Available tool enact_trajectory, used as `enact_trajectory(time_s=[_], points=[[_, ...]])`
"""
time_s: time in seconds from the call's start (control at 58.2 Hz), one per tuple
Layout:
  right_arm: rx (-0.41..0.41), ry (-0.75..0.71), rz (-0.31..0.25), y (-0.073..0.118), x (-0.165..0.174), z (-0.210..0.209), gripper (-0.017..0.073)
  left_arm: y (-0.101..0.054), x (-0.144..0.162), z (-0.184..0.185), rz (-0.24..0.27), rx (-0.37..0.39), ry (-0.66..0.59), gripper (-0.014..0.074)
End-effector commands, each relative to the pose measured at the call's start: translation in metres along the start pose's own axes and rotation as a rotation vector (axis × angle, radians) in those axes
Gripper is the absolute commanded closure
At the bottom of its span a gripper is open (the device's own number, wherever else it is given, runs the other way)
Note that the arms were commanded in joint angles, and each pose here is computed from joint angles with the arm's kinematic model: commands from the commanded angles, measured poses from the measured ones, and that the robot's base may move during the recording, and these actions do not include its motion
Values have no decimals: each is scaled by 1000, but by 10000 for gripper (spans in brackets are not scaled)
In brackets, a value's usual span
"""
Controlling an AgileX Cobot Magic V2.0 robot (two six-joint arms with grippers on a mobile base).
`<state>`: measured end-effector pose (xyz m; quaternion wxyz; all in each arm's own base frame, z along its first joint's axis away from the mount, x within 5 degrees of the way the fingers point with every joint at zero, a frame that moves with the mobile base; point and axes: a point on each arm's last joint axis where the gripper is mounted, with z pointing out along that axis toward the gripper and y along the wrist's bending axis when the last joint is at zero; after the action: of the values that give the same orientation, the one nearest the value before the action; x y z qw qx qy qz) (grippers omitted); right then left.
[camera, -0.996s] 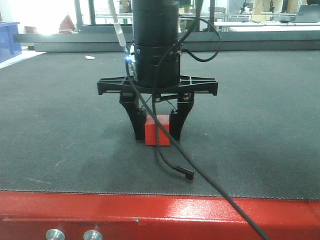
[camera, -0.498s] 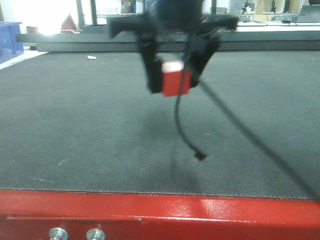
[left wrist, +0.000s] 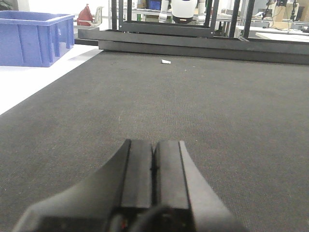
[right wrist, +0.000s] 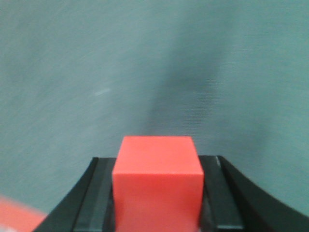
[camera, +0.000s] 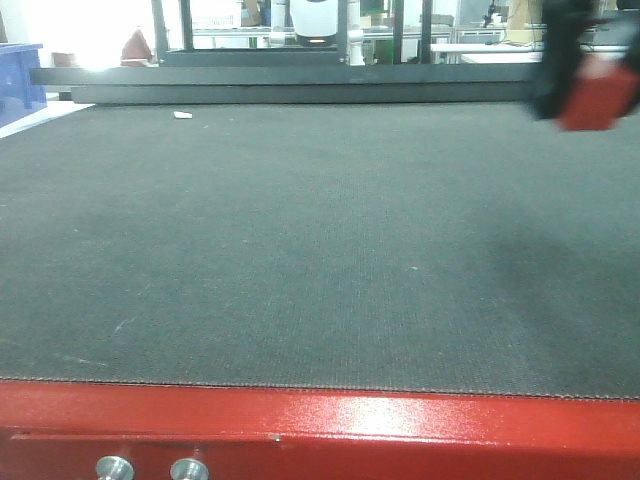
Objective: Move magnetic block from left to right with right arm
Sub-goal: 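Lift the red cube with the right gripper and raise it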
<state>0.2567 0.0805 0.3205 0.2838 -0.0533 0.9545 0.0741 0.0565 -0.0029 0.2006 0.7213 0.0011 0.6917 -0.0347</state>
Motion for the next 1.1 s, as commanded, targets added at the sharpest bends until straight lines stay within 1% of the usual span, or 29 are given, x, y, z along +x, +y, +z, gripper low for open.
enact_trajectory(time_s=[0.0, 0.069, 0.155, 0.206, 0.258, 0.326, 0.429, 0.515, 0.635, 0.738, 0.979, 1.082], points=[[9, -212, 57, -24, 5, -28, 314, 0, -5, -1, -11, 7, -83, 720], [58, -268, 74, -46, 18, -34, 314, 0, -5, -1, -11, 7, -83, 720], [133, -336, 63, -67, 38, -41, 314, 0, -5, -1, -11, 7, -83, 720], [168, -382, 66, -74, 49, -43, 314, 0, -5, -1, -11, 7, -83, 720], [204, -442, 82, -82, 60, -44, 314, 0, -5, -1, -11, 7, -83, 720], [232, -525, 94, -85, 72, -49, 314, 0, -5, -1, -11, 7, -83, 720], [250, -667, 83, -83, 91, -52, 314, 0, -5, -1, -11, 7, -83, 720], [257, -749, 74, -81, 110, -53, 314, 0, -5, -1, -11, 7, -83, 720], [260, -794, 68, -77, 135, -53, 314, 0, -5, -1, -11, 7, -83, 720], [260, -855, 59, -72, 156, -62, 314, 0, -5, -1, -11, 7, -83, 720], [257, -995, 33, -59, 190, -93, 314, 0, -5, -1, -11, 7, -83, 720], [257, -1043, 25, -56, 198, -100, 314, 0, -5, -1, -11, 7, -83, 720]])
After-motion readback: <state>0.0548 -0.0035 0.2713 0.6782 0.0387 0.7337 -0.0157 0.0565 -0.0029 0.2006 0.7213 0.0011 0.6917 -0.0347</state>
